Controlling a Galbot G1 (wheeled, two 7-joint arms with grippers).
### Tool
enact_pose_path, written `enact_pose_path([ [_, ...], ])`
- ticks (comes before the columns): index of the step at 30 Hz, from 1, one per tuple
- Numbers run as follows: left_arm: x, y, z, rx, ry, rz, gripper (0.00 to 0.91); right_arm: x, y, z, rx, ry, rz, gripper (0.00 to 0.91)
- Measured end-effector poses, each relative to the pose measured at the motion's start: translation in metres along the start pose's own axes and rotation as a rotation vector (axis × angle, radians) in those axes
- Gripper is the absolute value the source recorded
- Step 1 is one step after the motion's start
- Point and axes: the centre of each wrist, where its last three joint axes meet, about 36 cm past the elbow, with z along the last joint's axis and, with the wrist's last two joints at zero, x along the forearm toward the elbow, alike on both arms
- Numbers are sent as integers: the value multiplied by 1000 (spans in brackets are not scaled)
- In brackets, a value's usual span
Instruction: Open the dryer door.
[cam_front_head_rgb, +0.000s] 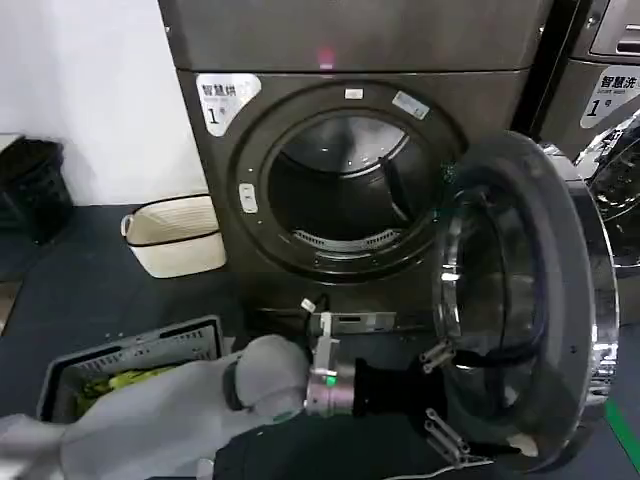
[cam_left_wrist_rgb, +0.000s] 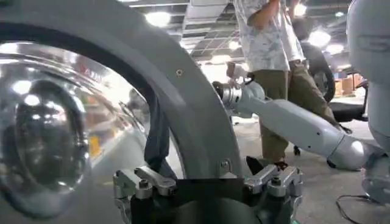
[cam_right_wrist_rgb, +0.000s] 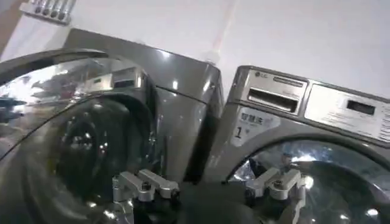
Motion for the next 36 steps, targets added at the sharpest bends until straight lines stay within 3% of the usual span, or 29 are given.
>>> enact_pose_path([
  [12, -23, 9, -3, -16, -29, 27, 907, 12, -10, -1, 3, 15, 69, 907],
  [29, -66, 18, -5, -42, -24, 111, 907, 51, -25, -12, 59, 130, 234, 907],
  [36, -86, 25, -4, -49, -21, 131, 907, 78, -45, -25, 87, 165, 435, 907],
])
